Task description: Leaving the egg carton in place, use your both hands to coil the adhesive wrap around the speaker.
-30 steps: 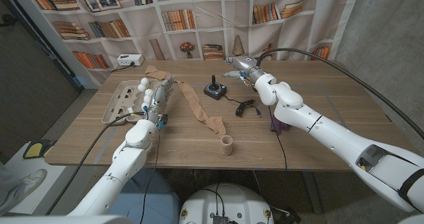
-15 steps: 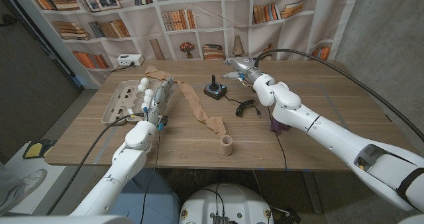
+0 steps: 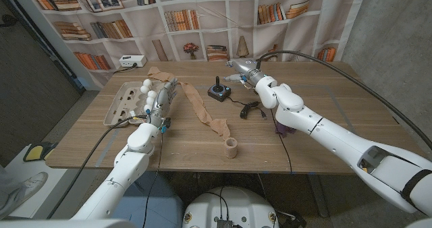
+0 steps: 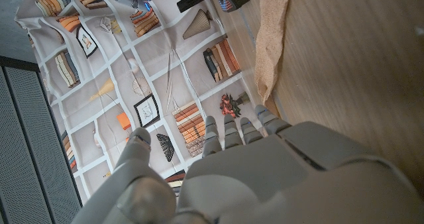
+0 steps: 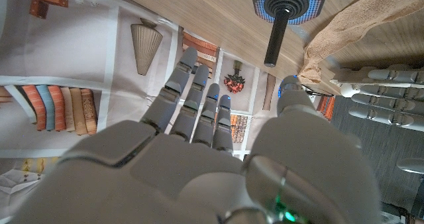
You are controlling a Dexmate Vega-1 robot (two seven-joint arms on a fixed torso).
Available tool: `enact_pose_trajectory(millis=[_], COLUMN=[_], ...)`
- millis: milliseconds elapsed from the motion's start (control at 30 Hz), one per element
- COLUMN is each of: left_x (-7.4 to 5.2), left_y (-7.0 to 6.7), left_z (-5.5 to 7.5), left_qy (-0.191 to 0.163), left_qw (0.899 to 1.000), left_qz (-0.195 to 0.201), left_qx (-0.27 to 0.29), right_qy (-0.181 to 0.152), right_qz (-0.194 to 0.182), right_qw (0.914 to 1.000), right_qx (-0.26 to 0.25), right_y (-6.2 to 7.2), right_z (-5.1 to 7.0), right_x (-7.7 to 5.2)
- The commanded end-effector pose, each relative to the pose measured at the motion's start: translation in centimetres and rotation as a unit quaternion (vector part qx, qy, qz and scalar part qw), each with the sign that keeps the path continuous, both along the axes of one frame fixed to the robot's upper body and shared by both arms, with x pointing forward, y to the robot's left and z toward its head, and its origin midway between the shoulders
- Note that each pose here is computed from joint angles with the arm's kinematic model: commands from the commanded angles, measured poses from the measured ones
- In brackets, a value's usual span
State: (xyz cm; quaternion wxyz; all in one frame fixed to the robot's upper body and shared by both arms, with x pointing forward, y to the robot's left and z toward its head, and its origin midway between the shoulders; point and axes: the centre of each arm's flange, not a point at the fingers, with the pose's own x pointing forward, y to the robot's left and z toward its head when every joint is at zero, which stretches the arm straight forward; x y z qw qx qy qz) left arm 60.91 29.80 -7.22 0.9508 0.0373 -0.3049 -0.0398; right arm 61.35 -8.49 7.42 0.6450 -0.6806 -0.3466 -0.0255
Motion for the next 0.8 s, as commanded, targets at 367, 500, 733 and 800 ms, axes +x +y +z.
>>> enact_pose_trajectory(millis=[367, 500, 733, 800], left_x=[0.2, 0.3, 0.3, 0.3], left_y=[0.0, 0.0, 0.2, 0.2], left_z=[0.1, 0.0, 0.0, -0.1], left_qy=[0.001, 0.001, 0.0, 0.0], left_qw=[1.0, 1.0, 1.0, 1.0], left_qz=[-0.004, -0.004, -0.003, -0.004], left_qx=[-0.001, -0.003, -0.004, -0.005], right_qy=[-0.002, -0.005, -0.01, -0.012], right_qz=[-0.005, -0.008, -0.013, -0.014], right_qw=[0.9996, 0.9993, 0.9988, 0.9986], right_qx=[-0.027, -0.037, -0.046, -0.049], right_y=[1.7, 2.1, 2.6, 2.8], right_z=[0.0, -0.1, -0.2, -0.2], right_x=[0.4, 0.4, 0.3, 0.2])
